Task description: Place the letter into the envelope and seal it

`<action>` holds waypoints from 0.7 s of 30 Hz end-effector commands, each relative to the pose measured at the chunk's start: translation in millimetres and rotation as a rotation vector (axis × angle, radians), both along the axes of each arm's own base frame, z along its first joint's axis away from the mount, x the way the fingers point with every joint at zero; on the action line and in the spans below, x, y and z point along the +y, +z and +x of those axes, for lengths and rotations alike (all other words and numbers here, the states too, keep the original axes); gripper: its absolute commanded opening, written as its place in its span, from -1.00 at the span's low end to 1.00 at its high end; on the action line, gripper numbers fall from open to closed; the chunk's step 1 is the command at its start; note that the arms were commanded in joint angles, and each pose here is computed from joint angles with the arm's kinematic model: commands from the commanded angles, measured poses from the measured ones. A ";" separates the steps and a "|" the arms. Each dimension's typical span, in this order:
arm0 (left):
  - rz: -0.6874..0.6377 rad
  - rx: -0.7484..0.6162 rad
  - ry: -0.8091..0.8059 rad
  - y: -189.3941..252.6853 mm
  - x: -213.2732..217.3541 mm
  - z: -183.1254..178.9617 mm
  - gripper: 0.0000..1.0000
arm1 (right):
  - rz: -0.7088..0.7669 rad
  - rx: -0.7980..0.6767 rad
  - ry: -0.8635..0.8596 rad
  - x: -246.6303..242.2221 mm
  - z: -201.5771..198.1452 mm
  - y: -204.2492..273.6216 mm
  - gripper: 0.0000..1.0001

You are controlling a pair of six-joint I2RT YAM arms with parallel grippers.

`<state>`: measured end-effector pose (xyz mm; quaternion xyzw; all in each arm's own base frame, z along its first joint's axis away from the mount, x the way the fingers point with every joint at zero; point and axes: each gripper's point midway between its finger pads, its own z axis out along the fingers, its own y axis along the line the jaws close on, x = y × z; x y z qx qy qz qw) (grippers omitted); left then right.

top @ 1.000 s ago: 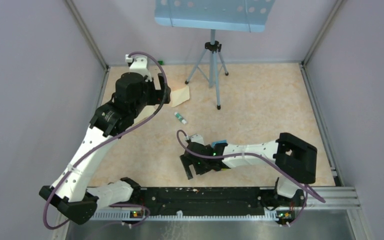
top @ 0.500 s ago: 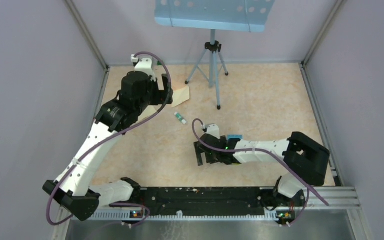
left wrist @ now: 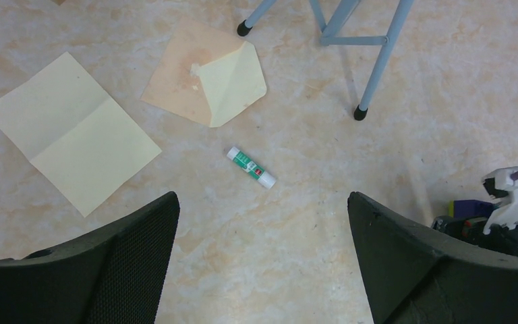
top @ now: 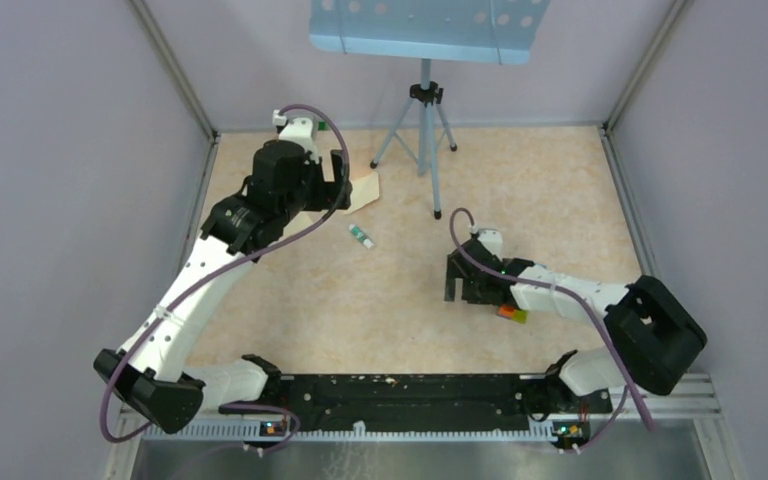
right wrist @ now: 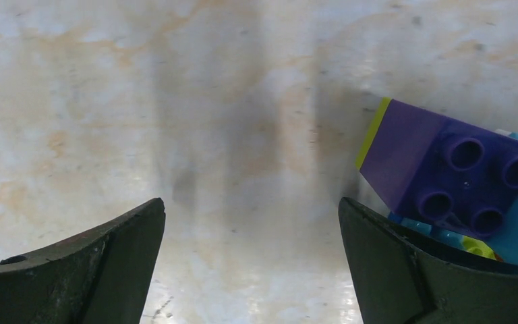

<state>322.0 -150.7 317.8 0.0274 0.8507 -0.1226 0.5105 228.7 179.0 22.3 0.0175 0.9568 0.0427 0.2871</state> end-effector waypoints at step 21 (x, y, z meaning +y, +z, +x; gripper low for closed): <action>-0.119 0.119 0.176 -75.0 18.2 26.1 0.97 | 0.129 -0.076 -0.161 -62.9 22.0 81.8 0.97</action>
